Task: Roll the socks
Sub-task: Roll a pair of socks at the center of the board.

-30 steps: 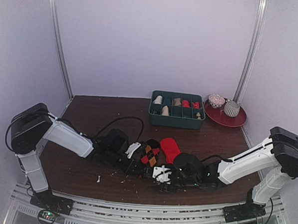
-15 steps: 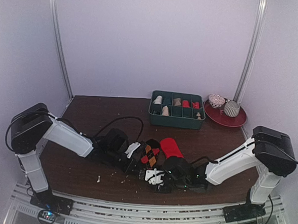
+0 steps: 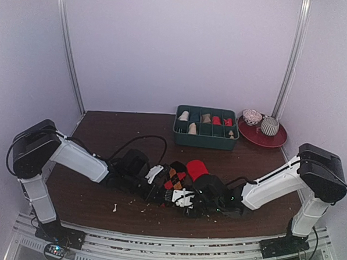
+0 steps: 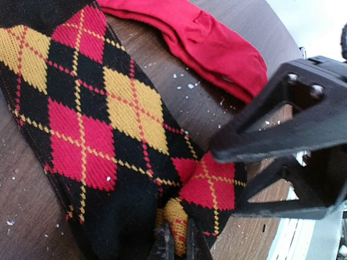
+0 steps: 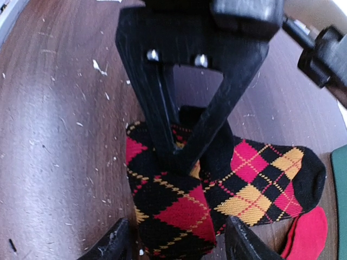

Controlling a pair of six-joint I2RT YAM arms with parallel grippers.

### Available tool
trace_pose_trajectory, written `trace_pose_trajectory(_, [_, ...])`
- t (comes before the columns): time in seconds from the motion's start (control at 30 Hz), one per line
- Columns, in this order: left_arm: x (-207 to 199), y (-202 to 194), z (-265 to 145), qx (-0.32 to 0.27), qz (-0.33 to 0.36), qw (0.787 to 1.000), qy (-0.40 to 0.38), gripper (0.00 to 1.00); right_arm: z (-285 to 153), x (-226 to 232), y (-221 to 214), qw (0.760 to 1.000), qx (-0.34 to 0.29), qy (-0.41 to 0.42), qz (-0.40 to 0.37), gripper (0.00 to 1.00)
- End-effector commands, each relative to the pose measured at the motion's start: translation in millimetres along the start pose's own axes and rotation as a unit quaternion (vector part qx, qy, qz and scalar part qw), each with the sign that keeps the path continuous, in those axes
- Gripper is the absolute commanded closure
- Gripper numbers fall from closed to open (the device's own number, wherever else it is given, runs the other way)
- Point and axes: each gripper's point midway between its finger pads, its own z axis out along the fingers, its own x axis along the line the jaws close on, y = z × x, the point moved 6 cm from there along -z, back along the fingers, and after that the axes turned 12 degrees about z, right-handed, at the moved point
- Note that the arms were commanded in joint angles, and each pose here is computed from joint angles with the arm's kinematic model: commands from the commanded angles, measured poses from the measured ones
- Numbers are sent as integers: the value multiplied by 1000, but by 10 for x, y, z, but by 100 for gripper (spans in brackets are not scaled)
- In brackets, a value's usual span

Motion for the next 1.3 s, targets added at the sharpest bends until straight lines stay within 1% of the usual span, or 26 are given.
trace_pose_trajectory(0.0, [167, -780, 23, 145, -64, 987, 37, 100, 109, 46, -112, 999, 27, 30, 4, 41])
trace_pose_trajectory(0.17, [166, -796, 34, 148, -63, 986, 34, 100, 182, 70, -146, 998, 32, 45, 7, 43])
trace_pose_trajectory(0.23, [167, -793, 34, 147, -63, 987, 33, 100, 198, 79, -144, 998, 32, 47, 5, 46])
trace_pose_trajectory(0.3, [164, -787, 35, 147, -61, 987, 33, 100, 223, 81, -159, 998, 40, 50, 8, 53])
trace_pose_trajectory(0.37, [162, -777, 32, 146, -60, 987, 32, 100, 268, 73, -213, 996, 61, 55, 24, 61])
trace_pose_trajectory(0.47, [153, -749, 18, 142, -54, 988, 32, 100, 315, 52, -363, 990, 97, 64, 75, 70])
trace_pose_trajectory(0.53, [136, -691, -7, 135, -42, 989, 32, 100, 345, 27, -482, 981, 128, 77, 126, 76])
trace_pose_trajectory(0.57, [127, -649, -29, 130, -35, 990, 33, 100, 351, 49, -554, 972, 147, 101, 155, 79])
trace_pose_trajectory(0.6, [128, -584, -61, 121, -25, 991, 43, 99, 339, 67, -609, 962, 159, 126, 183, 80])
trace_pose_trajectory(0.67, [102, -412, -153, 91, -4, 994, 58, 74, 315, 122, -726, 935, 184, 177, 247, 80])
trace_pose_trajectory(0.7, [80, -322, -210, 72, 9, 995, 64, 64, 296, 151, -769, 920, 194, 200, 276, 81])
trace_pose_trajectory(0.77, [9, -119, -359, 24, 43, 996, 75, 54, 242, 219, -838, 892, 212, 234, 325, 80])
trace_pose_trajectory(0.8, [-6, -54, -436, 4, 57, 995, 87, 46, 221, 222, -865, 876, 223, 245, 350, 80])
trace_pose_trajectory(0.87, [-44, 63, -574, -34, 91, 990, 106, 36, 180, 261, -904, 844, 241, 269, 395, 80])
trace_pose_trajectory(0.97, [-162, 164, -733, -103, 145, 978, 108, 34, 169, 281, -1013, 793, 266, 291, 464, 80])
trace_pose_trajectory(1.03, [-269, 192, -812, -153, 187, 965, 104, 33, 175, 295, -1081, 764, 276, 302, 499, 80])
trace_pose_trajectory(1.07, [-326, 201, -841, -178, 210, 956, 102, 32, 185, 291, -1119, 755, 280, 303, 510, 80])
trace_pose_trajectory(1.1, [-372, 192, -860, -199, 229, 948, 99, 31, 193, 292, -1142, 748, 283, 304, 517, 80])
trace_pose_trajectory(1.17, [-410, 181, -863, -223, 252, 937, 93, 29, 216, 280, -1187, 738, 291, 304, 527, 80])
trace_pose_trajectory(1.27, [-400, 147, -721, -211, 270, 937, 73, 29, 247, 250, -1220, 731, 298, 304, 533, 80])
